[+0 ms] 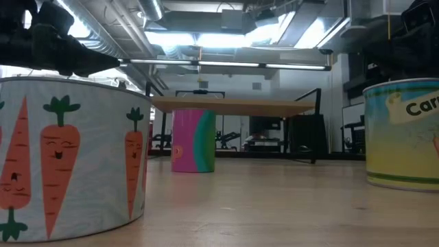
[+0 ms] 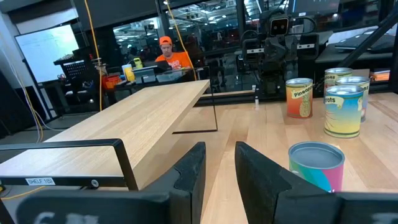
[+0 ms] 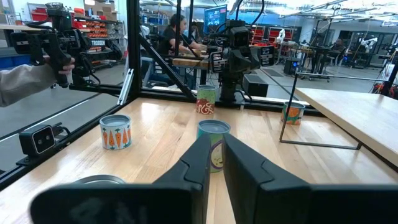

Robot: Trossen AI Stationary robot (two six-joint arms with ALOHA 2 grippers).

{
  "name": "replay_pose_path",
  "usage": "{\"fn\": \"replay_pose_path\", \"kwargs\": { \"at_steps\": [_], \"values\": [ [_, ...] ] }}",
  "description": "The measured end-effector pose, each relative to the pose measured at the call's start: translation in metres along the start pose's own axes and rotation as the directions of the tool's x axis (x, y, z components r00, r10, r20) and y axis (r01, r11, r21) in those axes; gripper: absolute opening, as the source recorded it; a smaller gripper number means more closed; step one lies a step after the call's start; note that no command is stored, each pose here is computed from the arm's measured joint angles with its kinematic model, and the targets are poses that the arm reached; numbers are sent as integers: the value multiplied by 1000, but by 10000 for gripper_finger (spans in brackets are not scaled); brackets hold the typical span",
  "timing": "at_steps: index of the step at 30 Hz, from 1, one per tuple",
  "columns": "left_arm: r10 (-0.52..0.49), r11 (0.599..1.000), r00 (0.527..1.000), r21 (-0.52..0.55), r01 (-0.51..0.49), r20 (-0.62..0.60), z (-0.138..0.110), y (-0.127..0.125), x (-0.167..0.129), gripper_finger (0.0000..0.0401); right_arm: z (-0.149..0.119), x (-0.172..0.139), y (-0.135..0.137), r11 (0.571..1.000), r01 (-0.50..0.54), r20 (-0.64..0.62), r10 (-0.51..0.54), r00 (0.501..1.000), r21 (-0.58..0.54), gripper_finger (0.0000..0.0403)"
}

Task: Pick and place cans onto a shelf

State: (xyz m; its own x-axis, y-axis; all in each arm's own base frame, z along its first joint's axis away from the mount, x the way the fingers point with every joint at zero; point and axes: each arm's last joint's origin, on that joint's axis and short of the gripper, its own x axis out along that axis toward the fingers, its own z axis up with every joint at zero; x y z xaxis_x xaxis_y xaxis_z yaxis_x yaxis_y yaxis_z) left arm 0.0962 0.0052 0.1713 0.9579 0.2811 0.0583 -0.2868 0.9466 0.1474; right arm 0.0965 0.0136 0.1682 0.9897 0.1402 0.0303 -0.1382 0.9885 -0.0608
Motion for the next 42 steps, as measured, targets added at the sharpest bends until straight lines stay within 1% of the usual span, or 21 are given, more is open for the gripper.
{"fn": "replay_pose_path", "kwargs": {
  "at_steps": [6, 12, 15, 18, 26, 31, 34, 39, 42],
  "values": [
    [7, 1000, 1000, -16, -7, 23, 2, 1, 0, 80, 0, 0, 0, 1000, 0, 0, 0, 1000, 0, 45],
    [63, 997, 993, -53, -58, 96, 10, 3, -1, 80, 0, 0, 0, 1000, 0, 0, 0, 1000, 0, 45],
    [88, 992, 991, -94, -78, 99, 11, 4, -1, 83, 0, 0, 0, 1000, 0, 0, 0, 1000, 0, 45],
    [105, 987, 990, -134, -92, 94, 11, 5, -1, 97, 0, 0, 0, 1000, 0, 0, 0, 1000, 0, 45],
    [164, 977, 983, -154, -151, 80, 10, 6, -1, 158, 0, 0, 0, 1000, 0, 0, 0, 1000, 0, 46],
    [194, 969, 978, -170, -180, 73, 10, 7, -1, 187, 0, 0, 0, 1000, 0, 1, 0, 1000, 0, 46],
    [214, 965, 974, -170, -201, 68, 10, 8, -1, 195, 0, 0, 0, 1000, 0, 1, 0, 1000, 0, 45],
    [251, 957, 966, -166, -239, 59, 10, 9, -1, 194, 0, 0, 0, 1000, 0, 1, 0, 1000, 0, 45],
    [254, 956, 965, -165, -242, 58, 10, 9, -1, 195, 0, 0, 0, 1000, 0, 0, 0, 1000, 0, 45]
  ]
}}
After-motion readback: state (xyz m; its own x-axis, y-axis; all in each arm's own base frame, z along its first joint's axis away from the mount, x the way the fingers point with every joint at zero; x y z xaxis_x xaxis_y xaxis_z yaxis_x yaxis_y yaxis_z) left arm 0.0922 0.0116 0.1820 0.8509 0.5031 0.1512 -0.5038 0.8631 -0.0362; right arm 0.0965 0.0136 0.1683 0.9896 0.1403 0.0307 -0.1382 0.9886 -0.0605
